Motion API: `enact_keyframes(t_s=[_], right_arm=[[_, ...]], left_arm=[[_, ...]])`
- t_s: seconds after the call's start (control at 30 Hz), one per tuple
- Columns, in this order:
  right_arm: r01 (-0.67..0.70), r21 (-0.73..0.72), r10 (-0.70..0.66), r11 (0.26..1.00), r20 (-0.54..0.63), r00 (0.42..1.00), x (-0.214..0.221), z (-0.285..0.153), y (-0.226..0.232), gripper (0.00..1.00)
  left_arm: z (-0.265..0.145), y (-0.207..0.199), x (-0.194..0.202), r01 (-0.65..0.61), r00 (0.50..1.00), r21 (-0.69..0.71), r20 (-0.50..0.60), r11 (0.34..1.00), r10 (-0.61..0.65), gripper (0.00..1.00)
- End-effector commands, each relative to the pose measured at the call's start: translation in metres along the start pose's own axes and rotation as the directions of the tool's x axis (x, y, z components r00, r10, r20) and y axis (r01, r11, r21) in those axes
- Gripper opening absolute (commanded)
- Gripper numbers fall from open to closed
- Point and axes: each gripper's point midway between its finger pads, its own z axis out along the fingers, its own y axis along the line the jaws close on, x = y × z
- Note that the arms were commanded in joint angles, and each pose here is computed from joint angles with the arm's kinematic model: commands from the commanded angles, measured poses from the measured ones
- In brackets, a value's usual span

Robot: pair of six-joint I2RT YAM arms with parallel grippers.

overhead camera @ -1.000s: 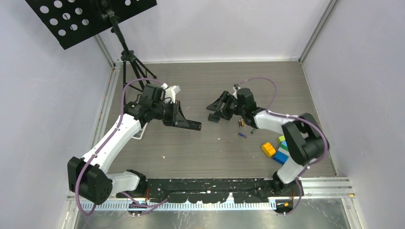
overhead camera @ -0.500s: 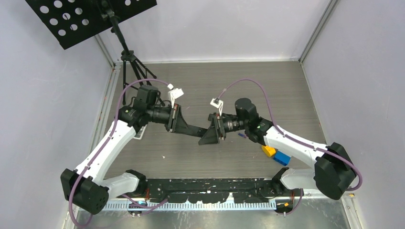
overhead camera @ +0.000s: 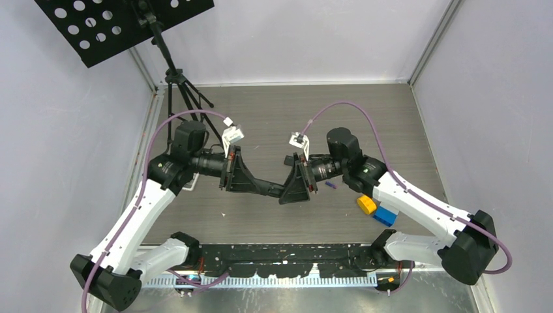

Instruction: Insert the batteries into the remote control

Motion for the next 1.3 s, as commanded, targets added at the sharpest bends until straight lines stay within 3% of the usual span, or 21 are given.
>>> enact_keyframes(t_s=[0.0,0.1,0.23,0.47,0.5,0.57,0.6,0.67,0.73,0.8,0.9,1.03,1.13,1.27], right_arm=[[0.094,-0.049,-0.094,0.994,-0.006,0.996,-0.016,-0.005,0.024,0.60],[0.111,-0.065,-0.113,0.992,-0.027,0.993,-0.018,-0.004,0.026,0.57],[0.124,-0.097,-0.129,0.987,-0.043,0.991,-0.021,0.001,0.028,0.44],[0.127,-0.150,-0.138,0.981,-0.069,0.988,-0.021,0.007,0.030,0.40],[0.125,-0.151,-0.137,0.981,-0.073,0.988,-0.021,0.008,0.030,0.37],[0.124,-0.148,-0.136,0.981,-0.078,0.988,-0.022,0.009,0.027,0.20],[0.124,-0.143,-0.136,0.982,-0.077,0.988,-0.024,0.010,0.026,0.12],[0.134,-0.117,-0.142,0.984,-0.063,0.988,-0.029,0.011,0.023,0.01],[0.151,-0.074,-0.153,0.986,-0.029,0.988,-0.038,0.011,0.021,0.00],[0.164,-0.016,-0.163,0.986,0.030,0.986,-0.050,0.010,0.018,0.00],[0.150,0.057,-0.158,0.987,0.184,0.970,-0.079,0.008,0.018,0.00],[0.056,0.119,-0.103,0.991,0.441,0.892,-0.123,-0.001,0.014,0.00],[-0.024,0.099,-0.037,0.995,0.569,0.821,-0.145,-0.007,0.011,0.00],[-0.089,0.018,0.057,0.996,0.645,0.762,-0.155,-0.008,0.009,0.00]], left_arm=[[0.001,-0.007,-0.002,-0.038,0.999,0.042,0.002,0.998,0.038,0.00],[0.001,-0.006,-0.003,-0.032,0.999,0.044,0.000,0.999,0.032,0.00],[0.001,-0.006,-0.004,-0.028,1.000,0.043,-0.001,0.999,0.028,0.00],[0.002,-0.009,-0.008,-0.023,1.000,0.060,0.011,0.998,0.022,0.00],[0.002,-0.010,-0.008,-0.023,1.000,0.060,0.013,0.998,0.022,0.00],[0.002,-0.010,-0.010,-0.017,1.000,0.063,0.016,0.998,0.016,0.00],[0.002,-0.010,-0.011,-0.016,1.000,0.062,0.021,0.998,0.015,0.07],[0.003,-0.008,-0.017,-0.010,0.999,0.045,0.036,0.999,0.008,0.41],[0.003,-0.007,-0.025,0.001,0.998,0.019,0.067,1.000,-0.003,0.66],[0.003,-0.002,-0.040,0.022,0.991,-0.023,0.131,0.999,-0.019,0.79],[0.002,0.007,-0.073,0.069,0.952,-0.080,0.302,0.994,-0.041,0.86],[-0.009,0.002,-0.121,0.086,0.836,-0.053,0.546,0.995,-0.044,0.88],[-0.021,0.005,-0.138,0.102,0.758,-0.080,0.652,0.992,-0.025,0.89],[-0.033,0.008,-0.148,0.109,0.687,-0.103,0.726,0.989,0.000,0.89]])
